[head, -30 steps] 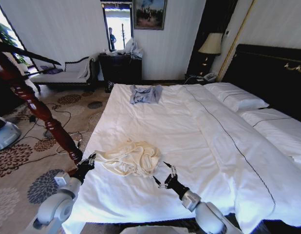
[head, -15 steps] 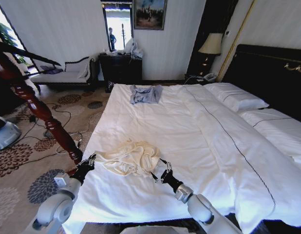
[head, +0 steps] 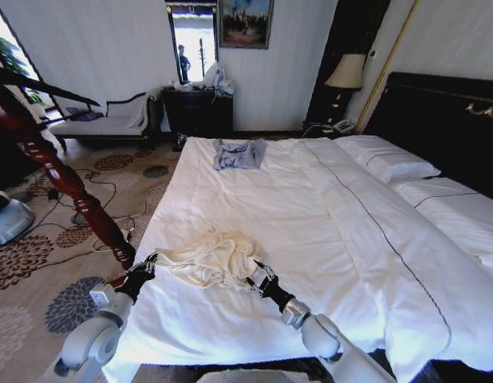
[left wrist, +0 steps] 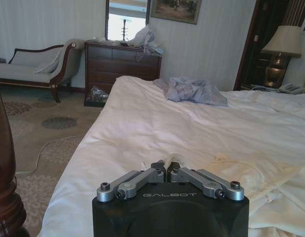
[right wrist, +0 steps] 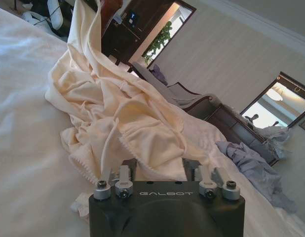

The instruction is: Pick up the clothes from the bed and hang them on the clothes hanger.

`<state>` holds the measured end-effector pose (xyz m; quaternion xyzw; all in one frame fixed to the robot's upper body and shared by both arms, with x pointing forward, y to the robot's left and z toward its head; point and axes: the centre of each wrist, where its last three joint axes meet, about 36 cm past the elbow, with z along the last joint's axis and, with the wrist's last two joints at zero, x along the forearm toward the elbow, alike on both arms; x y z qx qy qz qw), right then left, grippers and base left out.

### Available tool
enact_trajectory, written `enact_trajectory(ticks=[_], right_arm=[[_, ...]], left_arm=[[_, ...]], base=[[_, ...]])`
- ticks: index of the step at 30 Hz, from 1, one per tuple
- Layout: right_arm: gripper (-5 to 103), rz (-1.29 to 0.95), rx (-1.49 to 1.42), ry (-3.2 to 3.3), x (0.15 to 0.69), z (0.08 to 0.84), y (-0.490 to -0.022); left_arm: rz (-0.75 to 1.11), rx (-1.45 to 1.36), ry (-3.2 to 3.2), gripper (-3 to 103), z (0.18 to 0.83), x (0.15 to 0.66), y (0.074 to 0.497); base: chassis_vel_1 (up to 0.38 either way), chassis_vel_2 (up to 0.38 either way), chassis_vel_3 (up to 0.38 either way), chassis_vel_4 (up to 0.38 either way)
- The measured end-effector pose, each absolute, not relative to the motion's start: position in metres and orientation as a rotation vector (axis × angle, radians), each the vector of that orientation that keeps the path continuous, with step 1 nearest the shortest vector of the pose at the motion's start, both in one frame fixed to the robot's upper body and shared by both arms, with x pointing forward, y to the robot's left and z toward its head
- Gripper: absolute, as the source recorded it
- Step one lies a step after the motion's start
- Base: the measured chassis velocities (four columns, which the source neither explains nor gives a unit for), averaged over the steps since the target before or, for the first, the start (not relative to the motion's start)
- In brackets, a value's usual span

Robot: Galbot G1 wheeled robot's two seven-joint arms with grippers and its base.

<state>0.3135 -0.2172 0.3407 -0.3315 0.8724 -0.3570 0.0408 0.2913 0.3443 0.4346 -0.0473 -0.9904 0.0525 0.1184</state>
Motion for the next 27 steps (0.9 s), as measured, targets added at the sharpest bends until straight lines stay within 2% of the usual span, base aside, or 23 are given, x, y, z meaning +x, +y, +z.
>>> enact_trajectory(ticks=[3, 6, 8, 10, 13, 14, 21, 27], right_arm=[[36, -1.092, -1.016, 2.664, 0.312, 0.343, -0.216], [30, -1.095, -1.024, 2.659, 0.310, 0.342, -0.214], [19, -1.093, -1.032, 2.657, 0.309, 0.341, -0.212], [19, -1.093, -1.034, 2.657, 0.309, 0.341, -0.211], [3, -1.090, -1.042, 2.659, 0.308, 0.339, -0.210], [1, -1.088, -1.042, 2.660, 0.308, 0.339, -0.210], [0, -1.057, -1.046, 2.689, 0.303, 0.339, -0.210], [0, -0.899, -0.959, 2.800, 0.301, 0.374, -0.213]], left_arm=[[0.158, -0.138, -2.894, 1, 0.433, 0.291, 0.344], [0.163, -0.143, -2.891, 1, 0.432, 0.292, 0.343], [0.167, -0.147, -2.889, 1, 0.431, 0.291, 0.342], [0.167, -0.148, -2.889, 1, 0.430, 0.291, 0.342], [0.168, -0.151, -2.889, 1, 0.430, 0.291, 0.342], [0.168, -0.152, -2.889, 1, 0.430, 0.291, 0.342], [0.165, -0.154, -2.892, 1, 0.431, 0.291, 0.341], [0.147, -0.188, -2.940, 1, 0.453, 0.292, 0.339]], base=[[0.000, 0.000, 0.000, 0.000], [0.000, 0.000, 0.000, 0.000], [0.000, 0.000, 0.000, 0.000], [0.000, 0.000, 0.000, 0.000], [0.000, 0.000, 0.000, 0.000], [0.000, 0.000, 0.000, 0.000], [0.000, 0.000, 0.000, 0.000], [0.000, 0.000, 0.000, 0.000]])
